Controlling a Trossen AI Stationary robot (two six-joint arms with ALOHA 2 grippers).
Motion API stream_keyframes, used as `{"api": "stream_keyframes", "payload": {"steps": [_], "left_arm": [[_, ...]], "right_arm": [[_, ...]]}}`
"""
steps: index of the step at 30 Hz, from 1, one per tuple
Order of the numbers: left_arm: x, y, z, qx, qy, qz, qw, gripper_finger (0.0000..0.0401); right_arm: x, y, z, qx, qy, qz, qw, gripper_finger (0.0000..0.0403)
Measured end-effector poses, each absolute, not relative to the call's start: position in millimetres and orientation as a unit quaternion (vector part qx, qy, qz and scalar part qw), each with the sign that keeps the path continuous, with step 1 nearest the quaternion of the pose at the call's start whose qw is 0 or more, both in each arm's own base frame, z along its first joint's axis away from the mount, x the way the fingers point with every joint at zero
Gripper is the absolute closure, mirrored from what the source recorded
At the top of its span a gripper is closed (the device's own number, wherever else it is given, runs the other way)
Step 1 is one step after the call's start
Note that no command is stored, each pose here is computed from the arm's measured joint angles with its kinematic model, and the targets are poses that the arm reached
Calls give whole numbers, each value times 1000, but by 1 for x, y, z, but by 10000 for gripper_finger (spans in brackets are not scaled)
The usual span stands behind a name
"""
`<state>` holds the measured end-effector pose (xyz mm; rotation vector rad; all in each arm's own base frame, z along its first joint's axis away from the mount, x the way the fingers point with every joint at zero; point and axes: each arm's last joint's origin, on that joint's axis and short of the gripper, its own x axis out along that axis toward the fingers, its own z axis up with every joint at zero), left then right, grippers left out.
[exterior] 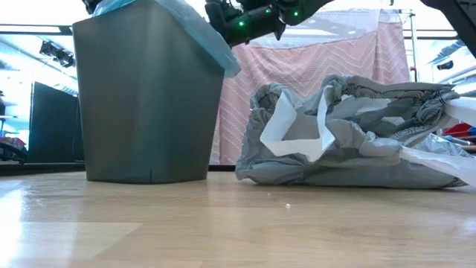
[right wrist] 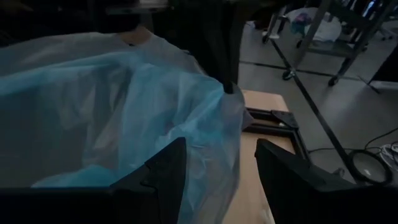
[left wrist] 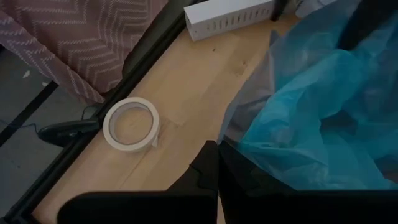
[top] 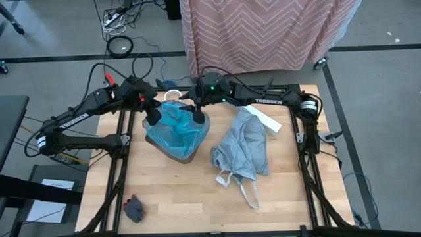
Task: Place trash/remove bag and relplace
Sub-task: Insert a new trash bag into the trash bin
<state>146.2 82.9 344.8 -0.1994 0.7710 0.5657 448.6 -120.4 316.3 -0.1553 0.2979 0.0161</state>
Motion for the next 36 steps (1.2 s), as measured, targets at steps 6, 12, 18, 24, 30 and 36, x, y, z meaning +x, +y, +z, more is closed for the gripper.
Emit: {"api": "stream_keyframes", "payload": {"steps": [6, 12, 18, 24, 30, 36], "left_arm": [[146, 83, 345, -97, 370, 272, 883, 396], [146, 83, 345, -97, 370, 272, 883, 396], [146, 83, 345, -97, 370, 272, 883, 396], [146, 83, 345, -97, 370, 273, 883, 396], [146, 83, 345, -97, 370, 273, 883, 396], [146, 83, 345, -97, 370, 273, 883, 396]], "right_arm": [[448, -124, 318, -87, 140, 5, 986, 223], [444, -138, 320, -86, 136, -9, 987, 240], [442, -146, 321, -86, 126, -6, 988, 247], [442, -146, 321, -97, 126, -5, 987, 246], [441, -145, 321, -102, 131, -3, 986, 245], [441, -145, 317, -97, 145, 0, 985, 245]]}}
